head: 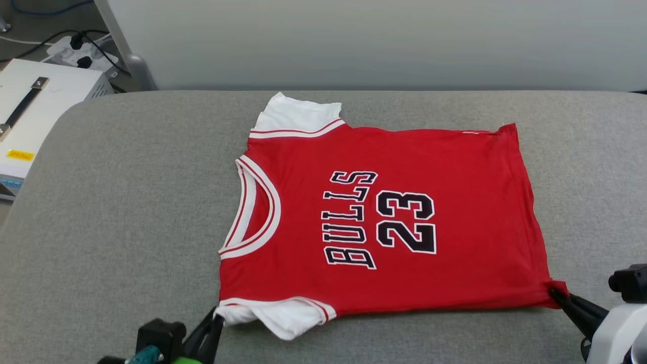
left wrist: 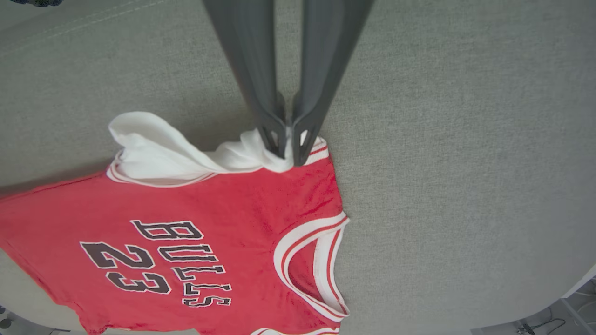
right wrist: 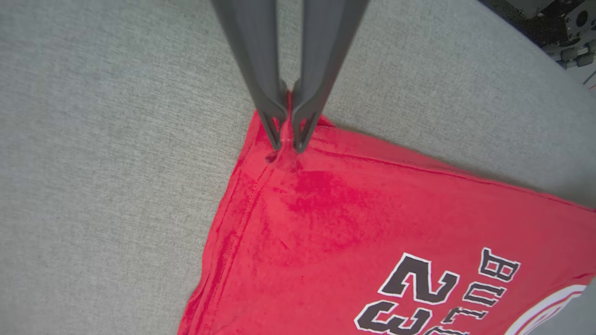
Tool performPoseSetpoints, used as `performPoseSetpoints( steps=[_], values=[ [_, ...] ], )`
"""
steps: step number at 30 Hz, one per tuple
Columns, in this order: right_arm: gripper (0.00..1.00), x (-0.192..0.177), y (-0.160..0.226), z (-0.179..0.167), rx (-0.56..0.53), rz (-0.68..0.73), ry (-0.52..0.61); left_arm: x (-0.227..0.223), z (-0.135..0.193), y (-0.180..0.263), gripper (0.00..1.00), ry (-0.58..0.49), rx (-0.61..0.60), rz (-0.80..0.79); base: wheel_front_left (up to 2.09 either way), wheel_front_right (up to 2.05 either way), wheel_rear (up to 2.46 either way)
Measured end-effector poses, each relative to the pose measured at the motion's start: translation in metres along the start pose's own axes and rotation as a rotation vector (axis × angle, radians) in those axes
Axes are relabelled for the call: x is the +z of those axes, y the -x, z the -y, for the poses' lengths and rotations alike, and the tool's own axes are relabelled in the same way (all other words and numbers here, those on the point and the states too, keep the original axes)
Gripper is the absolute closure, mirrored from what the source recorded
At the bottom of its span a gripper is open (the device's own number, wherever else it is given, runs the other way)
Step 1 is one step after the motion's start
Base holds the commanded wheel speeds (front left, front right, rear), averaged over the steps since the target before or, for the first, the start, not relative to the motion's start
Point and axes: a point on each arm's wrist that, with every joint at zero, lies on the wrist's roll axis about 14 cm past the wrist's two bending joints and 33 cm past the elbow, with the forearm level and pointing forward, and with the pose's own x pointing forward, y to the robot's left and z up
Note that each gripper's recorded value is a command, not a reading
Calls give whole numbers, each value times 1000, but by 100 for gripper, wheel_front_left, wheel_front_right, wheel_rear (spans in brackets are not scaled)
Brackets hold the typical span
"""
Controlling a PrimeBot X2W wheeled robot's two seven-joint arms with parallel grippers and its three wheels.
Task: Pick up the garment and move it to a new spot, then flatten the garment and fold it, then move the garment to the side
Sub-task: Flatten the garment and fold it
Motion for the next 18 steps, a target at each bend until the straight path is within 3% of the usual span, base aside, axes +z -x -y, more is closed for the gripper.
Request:
performPoseSetpoints(
  steps=[10, 18],
  values=[
    [100, 50, -29, 9, -11, 75, 11, 66, -9, -70, 100, -188, -95, 123, 0, 0, 0],
    [100, 71, -61, 29, -38, 64, 26, 81, -20, -134, 100, -246, -127, 127, 0, 0, 0]
  ],
)
